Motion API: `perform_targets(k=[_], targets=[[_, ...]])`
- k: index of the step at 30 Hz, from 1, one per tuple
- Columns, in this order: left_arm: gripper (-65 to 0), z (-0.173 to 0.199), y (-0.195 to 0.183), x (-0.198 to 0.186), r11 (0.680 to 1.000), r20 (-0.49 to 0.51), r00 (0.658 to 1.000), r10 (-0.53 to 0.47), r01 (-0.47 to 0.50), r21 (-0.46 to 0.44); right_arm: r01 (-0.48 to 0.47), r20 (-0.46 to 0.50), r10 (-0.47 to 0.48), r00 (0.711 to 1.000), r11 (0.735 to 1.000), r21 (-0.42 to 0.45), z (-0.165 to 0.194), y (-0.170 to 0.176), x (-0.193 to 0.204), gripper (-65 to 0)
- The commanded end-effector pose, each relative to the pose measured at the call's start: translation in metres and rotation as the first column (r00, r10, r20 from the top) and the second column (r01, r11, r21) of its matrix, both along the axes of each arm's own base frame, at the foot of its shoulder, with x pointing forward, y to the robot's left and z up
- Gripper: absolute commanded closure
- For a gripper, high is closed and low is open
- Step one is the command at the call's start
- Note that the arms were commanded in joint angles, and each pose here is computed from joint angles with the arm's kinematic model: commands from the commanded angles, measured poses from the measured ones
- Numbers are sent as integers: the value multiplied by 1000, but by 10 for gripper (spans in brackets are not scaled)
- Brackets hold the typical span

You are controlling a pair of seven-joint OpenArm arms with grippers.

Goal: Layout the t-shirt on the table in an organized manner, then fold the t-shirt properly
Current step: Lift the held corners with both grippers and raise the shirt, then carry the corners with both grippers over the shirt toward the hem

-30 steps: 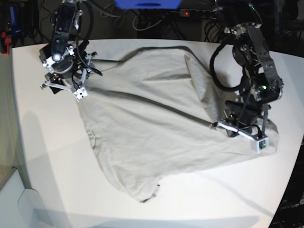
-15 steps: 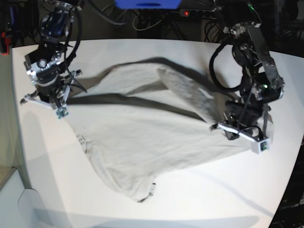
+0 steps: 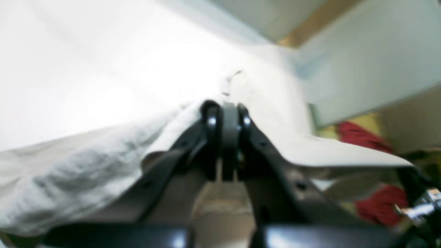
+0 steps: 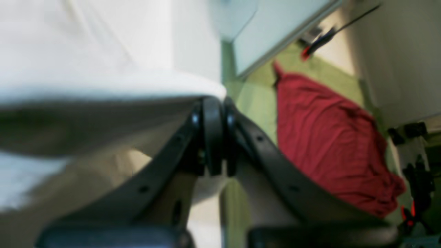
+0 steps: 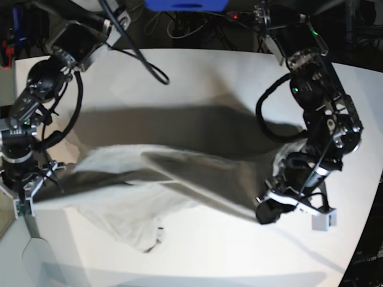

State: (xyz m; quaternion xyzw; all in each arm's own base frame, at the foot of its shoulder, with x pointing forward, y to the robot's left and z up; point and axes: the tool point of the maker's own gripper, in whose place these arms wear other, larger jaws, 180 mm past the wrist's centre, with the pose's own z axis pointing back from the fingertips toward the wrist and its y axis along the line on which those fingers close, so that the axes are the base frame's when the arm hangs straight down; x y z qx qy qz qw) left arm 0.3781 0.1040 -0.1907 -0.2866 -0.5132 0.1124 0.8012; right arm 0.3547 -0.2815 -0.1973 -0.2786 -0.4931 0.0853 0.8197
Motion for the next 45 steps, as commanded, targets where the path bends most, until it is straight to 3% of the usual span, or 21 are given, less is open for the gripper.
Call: perform_targets(k=[1, 8, 12, 15, 22, 27, 36, 40, 45], targets=[[-3, 22, -5, 5, 1000, 69, 998, -10, 11, -27, 4, 92, -2, 996, 1000, -15, 29, -3, 8, 0], [-2, 37, -35, 5, 983, 103, 994, -46, 64, -172, 36, 242, -23, 970, 998, -51, 93, -18, 25, 0], [-2, 33, -10, 6, 980, 87, 996, 33, -16, -196, 44, 288, -21, 957, 996, -76, 116, -23, 29, 0], [-1, 27, 9, 7, 976, 68, 994, 87, -72, -208, 31, 295, -7, 955, 997, -77, 119, -19, 33, 0], [-1, 17, 26, 14, 964, 47, 987, 151, -136, -230, -78, 193, 87, 977, 995, -56, 87, 8, 64, 0], [-1, 11, 48, 21, 956, 68, 974, 216, -197, -218, -112, 220, 124, 968, 991, -68, 103, 19, 77, 0], [-1, 43, 45, 7, 980, 180, 971, 158, -131, -153, -56, 367, 104, 925, 989, -138, 161, 15, 54, 0], [-1, 59, 41, 7, 983, 225, 967, 118, -81, -167, -46, 371, 97, 924, 988, -145, 162, 12, 51, 0], [-1, 76, 37, 0, 976, 269, 962, 43, 18, -218, 15, 381, 21, 924, 996, -93, 156, -11, 41, 0]])
